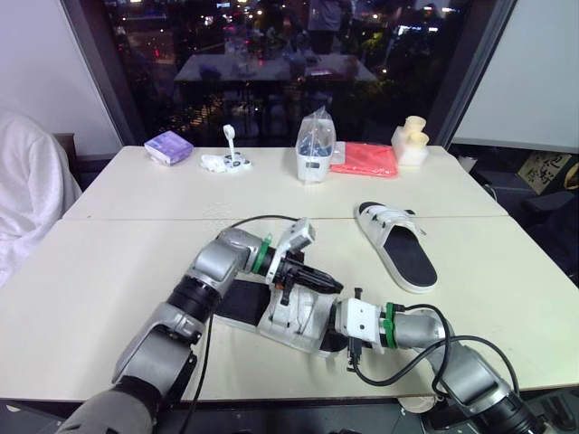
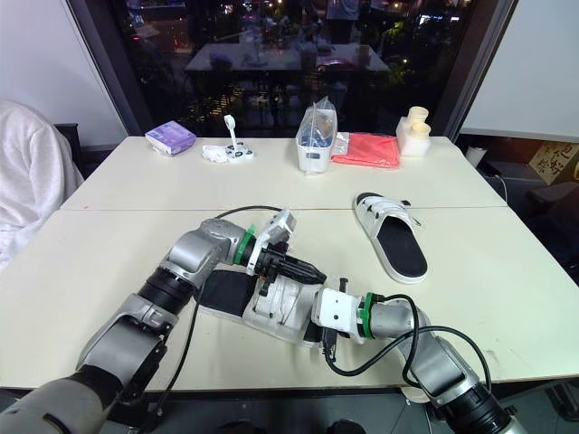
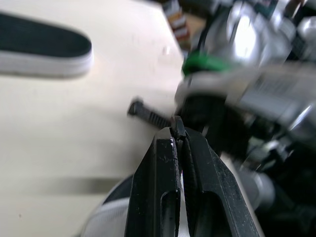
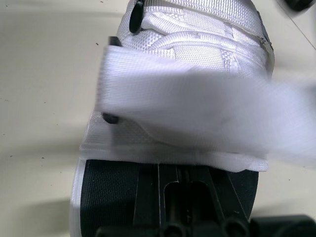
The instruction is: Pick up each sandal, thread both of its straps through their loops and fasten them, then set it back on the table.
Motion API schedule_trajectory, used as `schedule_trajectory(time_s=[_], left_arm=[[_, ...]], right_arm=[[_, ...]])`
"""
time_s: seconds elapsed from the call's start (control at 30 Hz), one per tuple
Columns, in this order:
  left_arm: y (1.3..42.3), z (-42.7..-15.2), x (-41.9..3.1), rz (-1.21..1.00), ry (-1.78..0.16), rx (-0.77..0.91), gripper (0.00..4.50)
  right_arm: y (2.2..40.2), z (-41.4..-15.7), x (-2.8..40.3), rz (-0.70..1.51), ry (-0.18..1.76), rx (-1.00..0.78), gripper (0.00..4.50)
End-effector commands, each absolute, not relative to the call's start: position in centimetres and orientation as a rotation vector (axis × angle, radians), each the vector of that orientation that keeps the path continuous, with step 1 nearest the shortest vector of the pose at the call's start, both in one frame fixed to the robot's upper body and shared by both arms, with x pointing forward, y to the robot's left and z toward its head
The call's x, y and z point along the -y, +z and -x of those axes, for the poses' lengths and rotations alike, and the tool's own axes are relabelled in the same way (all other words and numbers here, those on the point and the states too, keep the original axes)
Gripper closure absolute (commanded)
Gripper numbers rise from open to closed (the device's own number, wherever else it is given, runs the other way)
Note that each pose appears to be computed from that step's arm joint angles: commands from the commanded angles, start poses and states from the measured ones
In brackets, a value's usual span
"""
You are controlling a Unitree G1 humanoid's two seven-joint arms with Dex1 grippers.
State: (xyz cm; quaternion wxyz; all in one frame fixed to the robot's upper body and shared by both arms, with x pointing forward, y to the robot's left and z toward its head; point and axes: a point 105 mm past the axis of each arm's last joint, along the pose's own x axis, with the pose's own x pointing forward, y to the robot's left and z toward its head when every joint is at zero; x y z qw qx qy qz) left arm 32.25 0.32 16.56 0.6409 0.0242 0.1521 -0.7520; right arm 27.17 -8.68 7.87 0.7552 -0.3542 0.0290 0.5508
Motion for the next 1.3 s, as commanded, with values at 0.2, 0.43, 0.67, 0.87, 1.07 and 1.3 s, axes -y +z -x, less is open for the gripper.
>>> schedule_trajectory(time_s=[0.2, 0.43, 0.67, 0.87, 1.07, 1.3], left_arm=[[19.8, -33.4, -1.1, 0.034, -1.671, -0.25, 4.45], [18.8, -34.9, -1.2, 0.051, -1.587, -0.256, 4.45], [17.8, -36.1, -1.6, 0.055, -1.514, -0.247, 4.45], [17.5, -36.6, -1.8, 0.071, -1.48, -0.25, 4.45], [15.3, -36.5, -2.6, -0.036, -1.452, -0.323, 4.45], [12.3, -36.2, -3.7, -0.331, -1.457, -0.378, 4.15]], right_arm=[[5.0, -26.0, 9.4, 0.793, 1.255, -0.195, 4.5], [4.9, -25.8, 9.5, 0.796, 1.254, -0.198, 4.5], [4.9, -25.5, 9.6, 0.798, 1.246, -0.2, 4.5], [5.0, -25.6, 9.7, 0.798, 1.243, -0.203, 4.5], [5.0, -25.4, 9.8, 0.796, 1.241, -0.206, 4.5], [4.9, -25.4, 9.9, 0.794, 1.237, -0.211, 4.5]])
